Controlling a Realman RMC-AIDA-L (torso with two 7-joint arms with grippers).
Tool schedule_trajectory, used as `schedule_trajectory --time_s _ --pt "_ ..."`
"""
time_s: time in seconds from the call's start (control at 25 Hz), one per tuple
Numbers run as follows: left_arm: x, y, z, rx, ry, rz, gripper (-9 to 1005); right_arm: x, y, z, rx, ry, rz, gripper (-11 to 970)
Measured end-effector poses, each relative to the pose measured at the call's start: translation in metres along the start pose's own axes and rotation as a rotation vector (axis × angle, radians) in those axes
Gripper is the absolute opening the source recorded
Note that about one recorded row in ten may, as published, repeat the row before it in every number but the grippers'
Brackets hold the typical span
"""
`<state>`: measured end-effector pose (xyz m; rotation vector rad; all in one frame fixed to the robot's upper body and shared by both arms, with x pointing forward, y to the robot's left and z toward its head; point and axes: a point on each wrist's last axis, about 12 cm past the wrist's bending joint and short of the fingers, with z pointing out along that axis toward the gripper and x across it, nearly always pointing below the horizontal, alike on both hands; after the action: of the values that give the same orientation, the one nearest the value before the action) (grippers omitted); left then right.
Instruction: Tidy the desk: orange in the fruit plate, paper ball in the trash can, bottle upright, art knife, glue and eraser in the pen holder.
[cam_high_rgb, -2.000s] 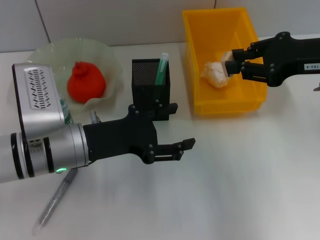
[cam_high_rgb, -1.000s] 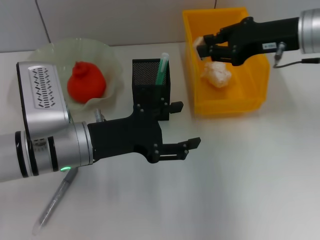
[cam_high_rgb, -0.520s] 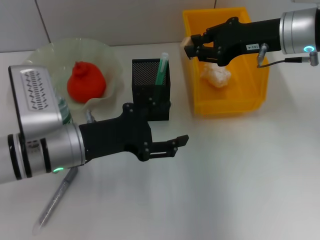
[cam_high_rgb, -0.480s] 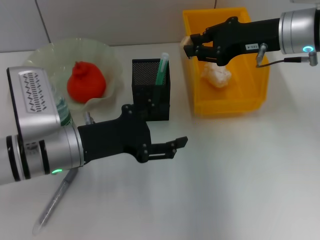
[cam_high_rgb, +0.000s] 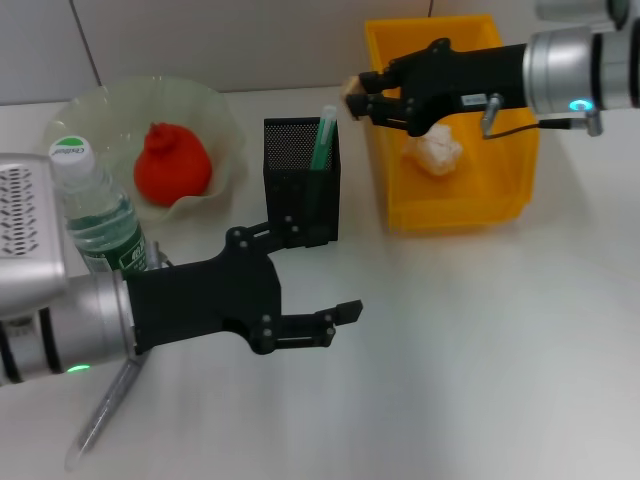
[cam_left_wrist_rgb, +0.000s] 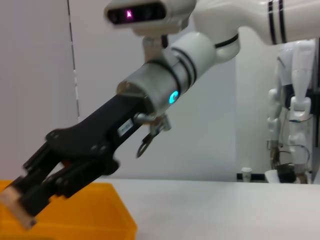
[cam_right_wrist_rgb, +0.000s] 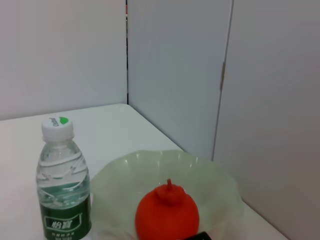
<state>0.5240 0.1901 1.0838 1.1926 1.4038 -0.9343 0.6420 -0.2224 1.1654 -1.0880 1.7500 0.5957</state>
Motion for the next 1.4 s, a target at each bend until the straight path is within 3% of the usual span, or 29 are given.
schedule_trajectory --time_s 0.24,0.64,1.4 --pt "-0.002 -0.002 -0.014 0.023 -0.028 0.008 846 -0.005 0.002 0.016 0.004 -0.006 -0.013 266" --pt "-0.003 -0.002 -0.018 0.032 -0.035 0.008 846 -0.002 0.007 0.042 0.015 0.005 -0.026 269" --pt "-0.004 -0.002 -0.017 0.035 -0.037 0.012 845 0.004 0.012 0.047 0.007 -0.006 -0.007 274"
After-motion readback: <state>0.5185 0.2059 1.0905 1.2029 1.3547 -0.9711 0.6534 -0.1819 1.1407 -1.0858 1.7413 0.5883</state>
